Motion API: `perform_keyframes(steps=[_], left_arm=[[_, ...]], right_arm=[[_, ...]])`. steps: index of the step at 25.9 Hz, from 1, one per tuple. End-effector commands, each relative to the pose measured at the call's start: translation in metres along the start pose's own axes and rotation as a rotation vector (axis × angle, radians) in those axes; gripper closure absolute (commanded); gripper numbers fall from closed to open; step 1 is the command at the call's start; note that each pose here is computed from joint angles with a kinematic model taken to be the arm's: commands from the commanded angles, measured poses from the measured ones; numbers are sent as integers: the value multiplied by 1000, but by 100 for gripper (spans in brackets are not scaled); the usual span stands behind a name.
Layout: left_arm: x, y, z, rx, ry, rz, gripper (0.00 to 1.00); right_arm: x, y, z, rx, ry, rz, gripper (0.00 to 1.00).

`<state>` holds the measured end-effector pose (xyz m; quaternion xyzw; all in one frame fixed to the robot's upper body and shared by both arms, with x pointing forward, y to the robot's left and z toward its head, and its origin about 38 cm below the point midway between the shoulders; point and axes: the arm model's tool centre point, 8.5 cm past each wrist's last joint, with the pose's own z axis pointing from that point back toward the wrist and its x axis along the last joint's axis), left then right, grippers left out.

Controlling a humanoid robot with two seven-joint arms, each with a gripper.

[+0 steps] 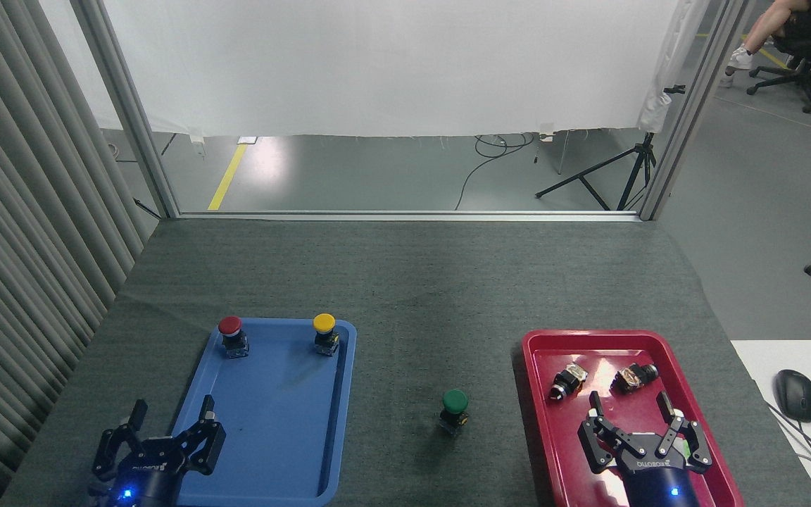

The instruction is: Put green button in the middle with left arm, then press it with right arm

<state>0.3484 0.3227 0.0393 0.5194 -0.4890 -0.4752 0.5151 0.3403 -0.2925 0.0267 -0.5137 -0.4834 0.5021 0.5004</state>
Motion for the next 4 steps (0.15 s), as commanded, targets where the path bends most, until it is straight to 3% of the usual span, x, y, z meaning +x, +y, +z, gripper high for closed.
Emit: perform_keyframes(steps=[1, 4], left_arm=[[-5, 0, 1, 0, 17, 22, 1], [-6, 1, 1, 2, 22, 32, 1]], right_arm=[[-1, -1, 4, -2, 3, 4, 0], [-1, -2, 4, -8, 6, 4, 0]])
